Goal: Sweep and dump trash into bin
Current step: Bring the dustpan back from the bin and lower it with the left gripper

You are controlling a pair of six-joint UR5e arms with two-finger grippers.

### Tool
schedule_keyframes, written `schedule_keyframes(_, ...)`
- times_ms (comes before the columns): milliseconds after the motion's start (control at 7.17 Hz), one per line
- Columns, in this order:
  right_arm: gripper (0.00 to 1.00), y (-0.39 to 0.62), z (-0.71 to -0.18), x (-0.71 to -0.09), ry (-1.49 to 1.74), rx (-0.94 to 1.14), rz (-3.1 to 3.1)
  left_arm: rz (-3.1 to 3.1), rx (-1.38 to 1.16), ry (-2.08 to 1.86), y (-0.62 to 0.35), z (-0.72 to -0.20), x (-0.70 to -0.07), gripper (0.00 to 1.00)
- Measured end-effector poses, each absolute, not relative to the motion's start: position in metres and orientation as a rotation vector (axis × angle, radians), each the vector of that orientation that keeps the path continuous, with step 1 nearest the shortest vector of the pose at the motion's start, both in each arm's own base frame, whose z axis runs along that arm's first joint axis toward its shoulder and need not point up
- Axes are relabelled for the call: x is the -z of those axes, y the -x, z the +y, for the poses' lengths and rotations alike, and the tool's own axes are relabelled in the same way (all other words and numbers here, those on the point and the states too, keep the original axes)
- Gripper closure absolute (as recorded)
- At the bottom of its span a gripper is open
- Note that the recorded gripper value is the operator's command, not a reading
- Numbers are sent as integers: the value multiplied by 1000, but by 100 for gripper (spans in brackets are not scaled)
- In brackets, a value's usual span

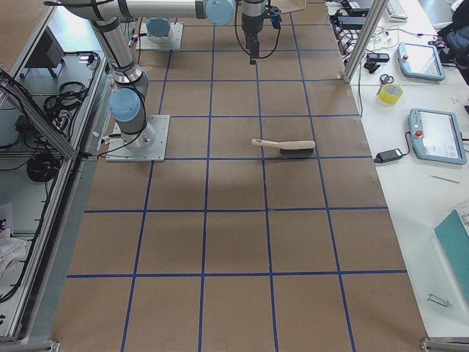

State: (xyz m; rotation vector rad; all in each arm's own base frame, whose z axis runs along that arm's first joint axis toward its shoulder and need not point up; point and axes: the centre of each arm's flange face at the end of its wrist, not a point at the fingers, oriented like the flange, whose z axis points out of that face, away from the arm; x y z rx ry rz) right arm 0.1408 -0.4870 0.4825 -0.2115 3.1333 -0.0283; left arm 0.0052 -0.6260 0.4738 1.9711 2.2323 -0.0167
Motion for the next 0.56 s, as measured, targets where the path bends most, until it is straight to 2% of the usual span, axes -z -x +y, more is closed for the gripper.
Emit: schedule_keyframes(558,0,-140,-487,-482,209,29,3133,2093,-7,-2327,28,-658,-390,100)
